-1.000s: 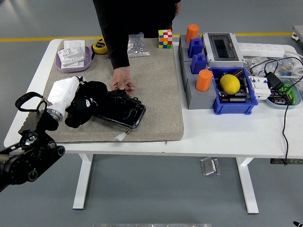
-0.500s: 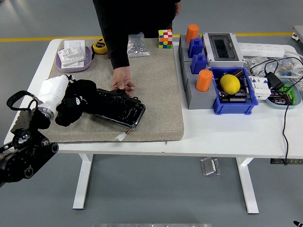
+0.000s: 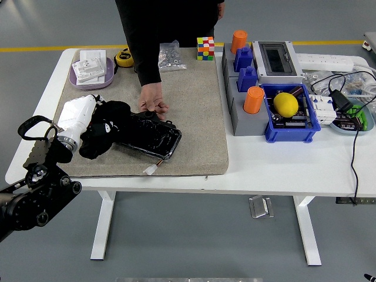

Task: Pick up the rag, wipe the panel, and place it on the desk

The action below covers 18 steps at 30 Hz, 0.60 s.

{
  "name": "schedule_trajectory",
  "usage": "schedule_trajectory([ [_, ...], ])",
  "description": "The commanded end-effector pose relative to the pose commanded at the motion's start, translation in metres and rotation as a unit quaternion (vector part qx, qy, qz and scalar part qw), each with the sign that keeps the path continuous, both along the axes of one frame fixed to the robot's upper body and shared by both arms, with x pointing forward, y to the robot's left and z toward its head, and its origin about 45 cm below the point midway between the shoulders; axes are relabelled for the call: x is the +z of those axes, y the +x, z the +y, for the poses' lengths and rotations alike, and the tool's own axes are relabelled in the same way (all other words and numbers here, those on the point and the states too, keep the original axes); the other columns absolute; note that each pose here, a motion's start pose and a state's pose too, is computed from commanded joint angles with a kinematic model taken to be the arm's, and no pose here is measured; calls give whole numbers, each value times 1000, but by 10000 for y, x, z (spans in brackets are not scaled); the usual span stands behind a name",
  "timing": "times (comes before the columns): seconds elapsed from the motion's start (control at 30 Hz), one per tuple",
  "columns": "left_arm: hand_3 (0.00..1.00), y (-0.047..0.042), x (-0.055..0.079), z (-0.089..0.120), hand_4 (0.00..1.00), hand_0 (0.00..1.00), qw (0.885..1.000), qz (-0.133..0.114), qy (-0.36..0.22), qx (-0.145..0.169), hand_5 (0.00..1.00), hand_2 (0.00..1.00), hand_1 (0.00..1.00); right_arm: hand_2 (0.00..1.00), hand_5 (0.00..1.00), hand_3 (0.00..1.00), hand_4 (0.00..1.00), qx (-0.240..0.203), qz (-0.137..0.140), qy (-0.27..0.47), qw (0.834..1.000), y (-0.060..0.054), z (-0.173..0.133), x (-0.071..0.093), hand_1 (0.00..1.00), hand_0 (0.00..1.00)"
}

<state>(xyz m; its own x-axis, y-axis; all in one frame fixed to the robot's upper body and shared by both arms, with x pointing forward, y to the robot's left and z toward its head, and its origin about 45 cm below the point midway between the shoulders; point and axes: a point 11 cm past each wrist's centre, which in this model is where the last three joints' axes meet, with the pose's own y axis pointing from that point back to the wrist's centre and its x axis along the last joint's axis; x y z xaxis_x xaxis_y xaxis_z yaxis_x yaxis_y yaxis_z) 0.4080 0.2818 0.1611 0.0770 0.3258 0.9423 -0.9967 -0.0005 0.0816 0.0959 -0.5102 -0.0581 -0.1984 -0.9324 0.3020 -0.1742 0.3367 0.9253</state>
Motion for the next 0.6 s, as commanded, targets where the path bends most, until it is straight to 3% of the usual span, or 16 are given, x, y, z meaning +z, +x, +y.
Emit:
schedule_trajectory([
  [0.27, 364, -55, 73, -319, 376, 210, 999, -2, -18, -42, 2, 483, 156, 649, 540, 581, 998, 0, 1, 0, 1000, -8, -2, 0, 577, 696],
  [0.6, 364, -125, 22, -510, 377, 210, 997, 10, -13, -72, 2, 484, 157, 649, 541, 580, 998, 0, 1, -1, 1000, -11, -18, 8, 578, 694],
])
